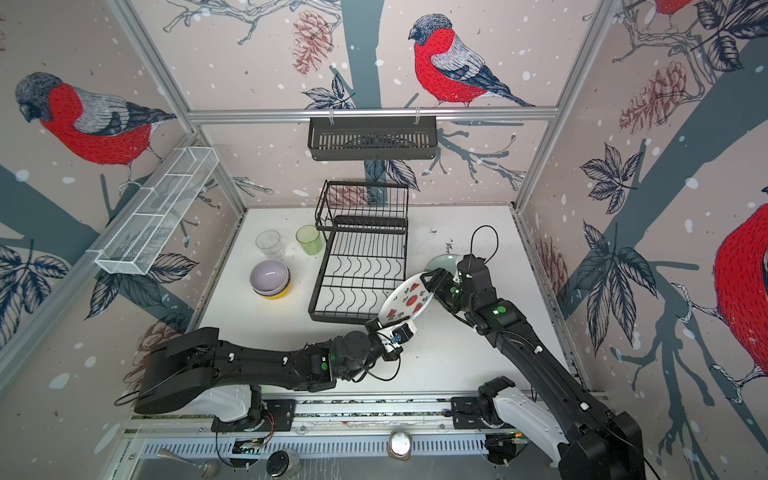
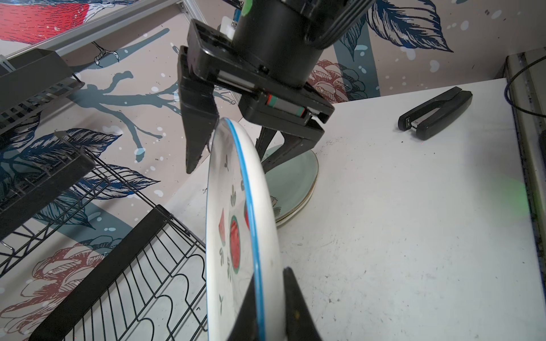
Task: Unload the mixed dishes from the dish rack
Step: 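Close the right gripper on the watermelon plate rim while the left gripper holds, then lower the watermelon plate onto the green plate while the left gripper withdraws, then open the right gripper and lift it off the plate stack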
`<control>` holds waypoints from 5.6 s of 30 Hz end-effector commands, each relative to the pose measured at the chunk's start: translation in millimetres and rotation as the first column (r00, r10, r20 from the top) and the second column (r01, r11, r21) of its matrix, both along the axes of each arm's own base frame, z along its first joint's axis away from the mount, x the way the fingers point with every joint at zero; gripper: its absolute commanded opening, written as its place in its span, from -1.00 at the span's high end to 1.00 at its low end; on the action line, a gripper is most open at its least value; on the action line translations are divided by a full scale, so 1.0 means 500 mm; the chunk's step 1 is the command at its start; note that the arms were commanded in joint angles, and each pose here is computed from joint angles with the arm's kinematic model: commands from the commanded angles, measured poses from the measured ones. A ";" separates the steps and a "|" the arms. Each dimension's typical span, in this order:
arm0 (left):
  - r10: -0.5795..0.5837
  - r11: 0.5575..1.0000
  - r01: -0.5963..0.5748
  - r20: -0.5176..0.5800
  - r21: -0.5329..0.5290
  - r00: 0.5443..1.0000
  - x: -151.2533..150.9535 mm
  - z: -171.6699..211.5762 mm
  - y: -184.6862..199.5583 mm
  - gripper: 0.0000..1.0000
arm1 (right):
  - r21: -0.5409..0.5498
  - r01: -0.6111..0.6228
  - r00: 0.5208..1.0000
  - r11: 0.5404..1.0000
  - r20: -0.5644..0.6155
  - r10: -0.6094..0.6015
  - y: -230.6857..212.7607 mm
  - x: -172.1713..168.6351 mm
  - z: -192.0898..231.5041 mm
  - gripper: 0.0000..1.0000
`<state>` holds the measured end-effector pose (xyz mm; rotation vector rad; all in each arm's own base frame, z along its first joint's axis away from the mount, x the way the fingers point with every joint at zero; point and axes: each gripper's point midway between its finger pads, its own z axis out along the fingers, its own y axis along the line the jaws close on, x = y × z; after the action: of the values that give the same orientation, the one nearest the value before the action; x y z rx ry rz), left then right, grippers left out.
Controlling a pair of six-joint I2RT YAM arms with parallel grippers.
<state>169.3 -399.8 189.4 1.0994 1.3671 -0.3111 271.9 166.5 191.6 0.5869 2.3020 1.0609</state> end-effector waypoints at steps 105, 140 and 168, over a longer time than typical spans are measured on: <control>0.221 0.948 -0.208 0.029 -0.243 0.975 0.045 0.106 0.090 -0.96 | -0.162 0.306 0.952 0.938 0.080 -0.296 -0.274 0.085 0.005 1.00; 0.221 0.932 -0.213 -0.006 -0.294 0.975 0.065 0.109 0.121 -0.96 | -0.344 0.282 0.934 0.896 -0.116 -0.339 -0.356 0.137 -0.202 0.93; 0.215 0.932 -0.211 -0.019 -0.293 0.976 0.068 0.102 0.120 -0.96 | -0.401 0.256 0.907 0.880 -0.216 -0.362 -0.368 0.096 -0.301 0.16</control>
<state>204.0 -339.7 230.8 0.7336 1.3851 -0.2982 328.4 -13.4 44.9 0.9674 2.4163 0.4536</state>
